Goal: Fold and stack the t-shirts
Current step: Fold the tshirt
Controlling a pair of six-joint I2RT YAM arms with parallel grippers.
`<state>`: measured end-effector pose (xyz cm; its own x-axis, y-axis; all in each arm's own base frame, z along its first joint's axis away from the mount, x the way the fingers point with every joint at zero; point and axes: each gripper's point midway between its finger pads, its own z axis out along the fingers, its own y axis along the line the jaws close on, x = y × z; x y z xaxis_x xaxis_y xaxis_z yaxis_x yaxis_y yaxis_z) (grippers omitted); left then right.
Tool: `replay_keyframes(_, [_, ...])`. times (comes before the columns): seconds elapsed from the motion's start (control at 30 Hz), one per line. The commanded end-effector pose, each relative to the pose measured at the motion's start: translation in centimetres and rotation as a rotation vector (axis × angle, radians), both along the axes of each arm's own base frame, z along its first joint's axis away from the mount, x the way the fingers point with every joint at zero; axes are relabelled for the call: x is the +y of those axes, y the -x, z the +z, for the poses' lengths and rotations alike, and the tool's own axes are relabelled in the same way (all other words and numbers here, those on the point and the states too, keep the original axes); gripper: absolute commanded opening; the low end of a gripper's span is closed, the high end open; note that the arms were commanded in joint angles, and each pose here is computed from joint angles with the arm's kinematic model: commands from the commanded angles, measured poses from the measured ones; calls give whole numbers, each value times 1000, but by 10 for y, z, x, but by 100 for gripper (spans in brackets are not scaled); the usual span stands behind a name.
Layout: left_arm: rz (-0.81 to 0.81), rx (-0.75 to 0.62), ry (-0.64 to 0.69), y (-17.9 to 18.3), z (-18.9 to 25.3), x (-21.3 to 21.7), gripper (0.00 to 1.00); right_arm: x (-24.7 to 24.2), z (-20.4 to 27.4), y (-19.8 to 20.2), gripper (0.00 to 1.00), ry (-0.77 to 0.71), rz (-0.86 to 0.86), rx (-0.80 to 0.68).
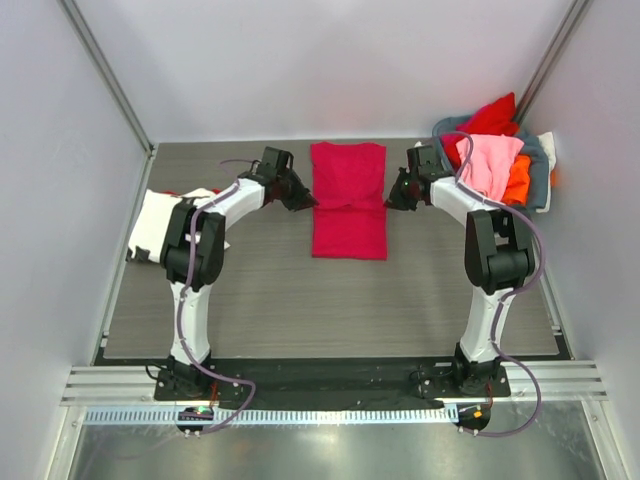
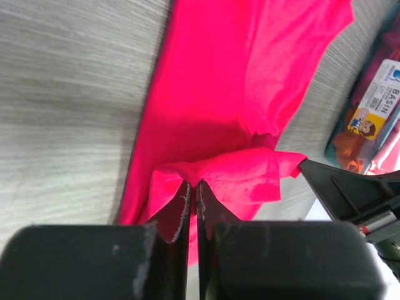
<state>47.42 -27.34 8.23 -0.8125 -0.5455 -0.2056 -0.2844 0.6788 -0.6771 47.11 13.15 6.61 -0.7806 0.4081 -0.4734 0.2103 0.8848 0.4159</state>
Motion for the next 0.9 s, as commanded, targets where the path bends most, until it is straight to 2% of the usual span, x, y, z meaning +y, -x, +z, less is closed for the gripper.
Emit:
replay_keyframes(0.0, [-8,-53,39,-21,13,-4,5,1,17,-21,2,-27,16,-57])
replay_keyframes(0.03, [-11,-51,43,-22,12,-4,7,3,19,-24,20,-33,20,-64])
replay_keyframes(0.07, [-11,-43,43,-23,9,-4,11,1,18,-26,45,-28,13,-65])
replay_keyframes(0.1, [-8,-47,39,-25,9,-3,24,-1,20,-27,59,-16,4,-72])
replay_keyframes(0.13, [-3,-53,31,-25,11,0,31,-5,20,-25,79,-2,-7,-74])
replay_keyframes(0.17, [2,-49,17,-21,12,4,35,-8,21,-23,84,13,-10,-79])
replay_keyframes(0.23, [4,-69,-8,-16,18,10,58,-15,26,-12,84,38,-20,-88])
replay_keyframes(0.3, [7,-75,-25,-3,24,18,68,-16,39,-2,80,27,-20,-119])
replay_keyframes(0.33, [7,-75,-28,2,25,21,69,-15,26,14,78,19,-12,-86])
replay_keyframes(0.37, [2,-51,-38,16,17,25,69,-13,29,19,75,-1,-6,-101])
replay_keyframes(0.4, [0,-71,-29,22,28,26,69,-11,27,27,72,-17,-1,-99])
replay_keyframes(0.43, [-9,-70,-25,30,30,26,69,-10,23,46,67,-40,13,-82])
replay_keyframes(0.5, [-30,-41,-41,52,17,26,69,-5,21,58,62,-80,22,-92])
replay_keyframes(0.53, [-44,-57,-33,60,26,24,68,-2,16,74,58,-105,38,-76])
replay_keyframes(0.67, [-99,-19,-50,100,7,16,65,9,7,99,53,-161,80,-60])
replay_keyframes(0.8, [-119,0,-38,114,-6,11,56,15,-8,113,48,-180,103,-15])
replay_keyframes(0.87, [-125,13,-43,117,-13,10,54,17,-13,116,46,-189,111,3])
